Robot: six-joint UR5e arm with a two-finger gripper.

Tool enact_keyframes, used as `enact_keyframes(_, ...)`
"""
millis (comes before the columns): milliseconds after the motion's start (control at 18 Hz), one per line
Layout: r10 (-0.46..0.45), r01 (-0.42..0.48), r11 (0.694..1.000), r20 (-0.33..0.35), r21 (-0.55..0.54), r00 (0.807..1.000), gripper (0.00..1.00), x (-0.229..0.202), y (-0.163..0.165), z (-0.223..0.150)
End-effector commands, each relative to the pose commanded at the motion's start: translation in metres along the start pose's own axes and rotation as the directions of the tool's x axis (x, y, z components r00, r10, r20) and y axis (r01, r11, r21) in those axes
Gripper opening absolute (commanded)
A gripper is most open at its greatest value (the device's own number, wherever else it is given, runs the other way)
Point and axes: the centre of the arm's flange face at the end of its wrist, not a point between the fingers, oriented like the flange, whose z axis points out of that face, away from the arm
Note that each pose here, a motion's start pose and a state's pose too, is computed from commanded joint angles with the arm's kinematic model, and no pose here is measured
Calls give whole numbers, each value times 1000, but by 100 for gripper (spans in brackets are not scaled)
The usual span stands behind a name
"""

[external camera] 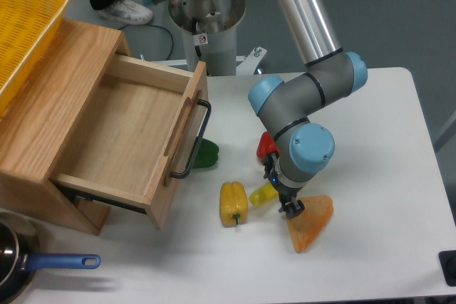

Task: Pick up the banana
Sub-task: 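Lift the grasped banana up off the table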

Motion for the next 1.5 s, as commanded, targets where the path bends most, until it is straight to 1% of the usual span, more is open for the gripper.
enact_keyframes(111,-1,1,1000,3,-2,1000,57,-1,0,-1)
enact_keyframes(167,0,0,1000,6,-2,1000,54,-1,0,-4)
enact_keyframes(222,-1,1,1000,7,-4,1000,48,-2,0,-4)
enact_keyframes(389,1,-1,1000,8,-7,1000,39,-1,-1,-5)
enact_keyframes(667,-5,5,1000,16,-8,1000,36,-4,-1,-9)
enact_keyframes(833,-17,17,1000,19,-9,1000,29,-5,-3,-11)
enact_keyframes(1000,-15,15,1000,26,-11,1000,28,-7,-3,-15)
enact_keyframes(1222,-2,4,999,66,-36,998,28,-12,-2,-41)
enact_keyframes(1389,5,-1,999,70,-52,998,28,-13,-3,-63)
enact_keyframes(1500,9,-4,998,90,-56,996,28,-11,-5,-80)
